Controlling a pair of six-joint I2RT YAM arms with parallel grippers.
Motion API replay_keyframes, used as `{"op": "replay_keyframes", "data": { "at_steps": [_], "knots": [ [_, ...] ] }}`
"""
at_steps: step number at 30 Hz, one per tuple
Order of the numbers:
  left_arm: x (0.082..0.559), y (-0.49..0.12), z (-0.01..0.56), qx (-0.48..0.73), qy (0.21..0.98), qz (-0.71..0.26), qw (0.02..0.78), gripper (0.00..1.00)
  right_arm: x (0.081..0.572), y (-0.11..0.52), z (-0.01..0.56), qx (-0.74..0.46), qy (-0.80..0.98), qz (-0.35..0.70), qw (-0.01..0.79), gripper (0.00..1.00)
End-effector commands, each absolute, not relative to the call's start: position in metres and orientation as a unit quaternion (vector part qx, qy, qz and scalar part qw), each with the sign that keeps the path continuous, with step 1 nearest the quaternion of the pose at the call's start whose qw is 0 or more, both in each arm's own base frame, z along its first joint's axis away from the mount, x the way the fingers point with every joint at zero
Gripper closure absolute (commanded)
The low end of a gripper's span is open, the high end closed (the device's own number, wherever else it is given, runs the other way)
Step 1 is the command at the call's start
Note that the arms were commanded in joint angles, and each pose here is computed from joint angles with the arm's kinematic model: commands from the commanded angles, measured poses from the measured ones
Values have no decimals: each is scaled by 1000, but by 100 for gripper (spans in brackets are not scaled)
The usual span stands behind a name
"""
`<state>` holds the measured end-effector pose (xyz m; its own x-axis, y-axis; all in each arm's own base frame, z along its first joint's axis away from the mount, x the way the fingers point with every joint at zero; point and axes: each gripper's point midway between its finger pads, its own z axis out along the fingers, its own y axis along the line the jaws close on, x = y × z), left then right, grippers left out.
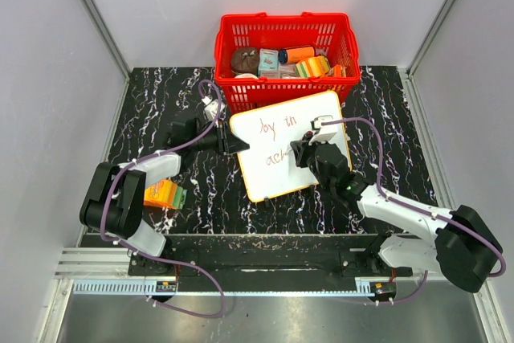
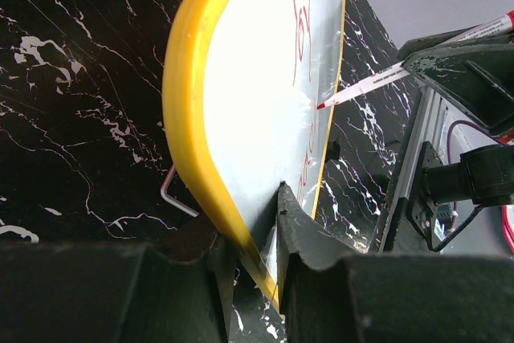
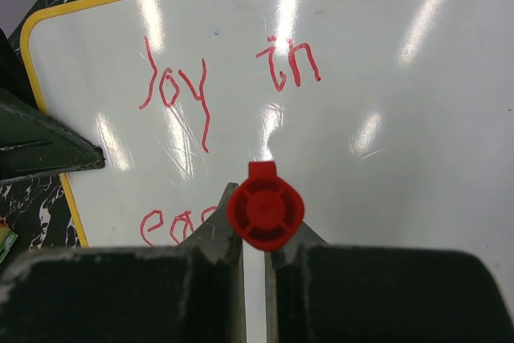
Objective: Write a sentence on the whiteboard
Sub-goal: Write on the whiteboard with the whiteboard.
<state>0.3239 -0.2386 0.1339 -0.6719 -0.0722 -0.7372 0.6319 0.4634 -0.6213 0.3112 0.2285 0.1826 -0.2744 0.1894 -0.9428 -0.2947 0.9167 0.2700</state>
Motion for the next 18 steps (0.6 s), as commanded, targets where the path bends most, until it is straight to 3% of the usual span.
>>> {"op": "replay_keyframes", "data": {
  "at_steps": [1,18],
  "knots": [
    [335,-229,97,218,801,-402,387,100,312,225,194,-26,762,210,612,100],
    [334,-230,97,218,801,-402,386,100,302,222,172,-30,778,212,591,100]
  ]
}}
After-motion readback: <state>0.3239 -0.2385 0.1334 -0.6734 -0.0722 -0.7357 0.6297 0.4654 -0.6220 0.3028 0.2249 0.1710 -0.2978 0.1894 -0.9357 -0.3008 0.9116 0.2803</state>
